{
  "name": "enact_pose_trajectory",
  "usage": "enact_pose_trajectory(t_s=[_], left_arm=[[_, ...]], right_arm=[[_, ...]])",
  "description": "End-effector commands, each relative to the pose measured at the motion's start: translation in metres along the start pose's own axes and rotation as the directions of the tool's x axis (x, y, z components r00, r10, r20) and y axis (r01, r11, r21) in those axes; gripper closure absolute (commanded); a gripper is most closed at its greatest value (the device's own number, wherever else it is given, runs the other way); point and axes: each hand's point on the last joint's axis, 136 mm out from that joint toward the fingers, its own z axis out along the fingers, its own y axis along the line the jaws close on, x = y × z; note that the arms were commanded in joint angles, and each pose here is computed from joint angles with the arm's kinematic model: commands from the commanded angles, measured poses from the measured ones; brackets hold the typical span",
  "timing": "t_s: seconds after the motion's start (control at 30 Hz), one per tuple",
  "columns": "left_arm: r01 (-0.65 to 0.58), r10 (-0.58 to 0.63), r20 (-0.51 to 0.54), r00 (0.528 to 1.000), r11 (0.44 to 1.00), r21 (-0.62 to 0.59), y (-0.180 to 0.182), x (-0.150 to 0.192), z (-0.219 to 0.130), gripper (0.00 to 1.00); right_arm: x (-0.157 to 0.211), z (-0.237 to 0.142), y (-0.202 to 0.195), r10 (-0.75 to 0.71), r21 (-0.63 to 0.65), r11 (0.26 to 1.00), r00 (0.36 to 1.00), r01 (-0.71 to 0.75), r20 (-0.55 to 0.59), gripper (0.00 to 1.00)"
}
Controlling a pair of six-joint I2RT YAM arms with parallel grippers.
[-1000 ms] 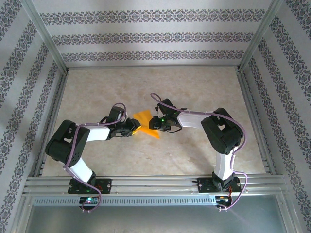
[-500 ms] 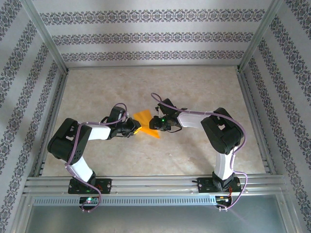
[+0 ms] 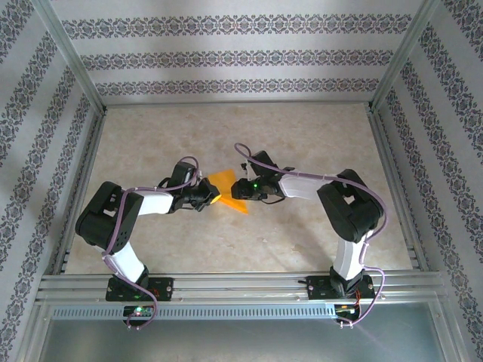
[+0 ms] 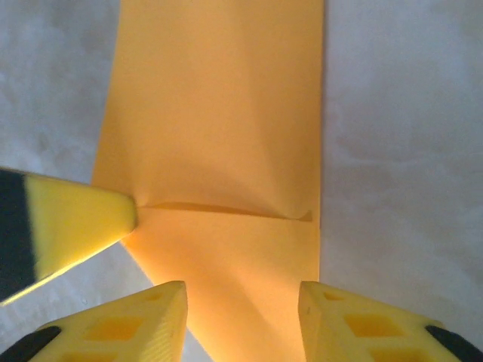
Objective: Fold a paper plane with a square sheet of paper (pick it up from the middle)
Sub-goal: Fourth fold the wing at the center of the table.
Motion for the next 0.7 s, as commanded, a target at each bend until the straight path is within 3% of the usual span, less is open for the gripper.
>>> enact_pose_trajectory(t_s=[0.0,0.3,0.43,0.67], left_arm=[[-0.03,0.03,0.009,1.0,0.999,-0.035,-0.011,0.001,-0.006,0.96],[0.027,-0.025,0.014,1.0,0.99,-0.141,-0.021,0.002,-0.007,0.98],[0.067,-0.064,0.023,0.998,0.986,-0.151,-0.022,0.0,-0.007,0.98],[0.091,-0.089,0.023,0.996,0.984,-0.153,-0.025,0.0,-0.008,0.99]], right_arm=[[-0.018,-0.026,0.005,-0.155,0.043,0.988,0.982,0.151,0.109,0.54],[0.002,-0.037,0.014,-0.515,0.262,0.845,0.842,0.466,0.16,0.5],[0.013,-0.02,0.013,-0.588,0.316,0.787,0.8,0.53,0.122,0.52],[0.016,0.0,0.007,-0.622,0.373,0.747,0.777,0.551,0.096,0.54]])
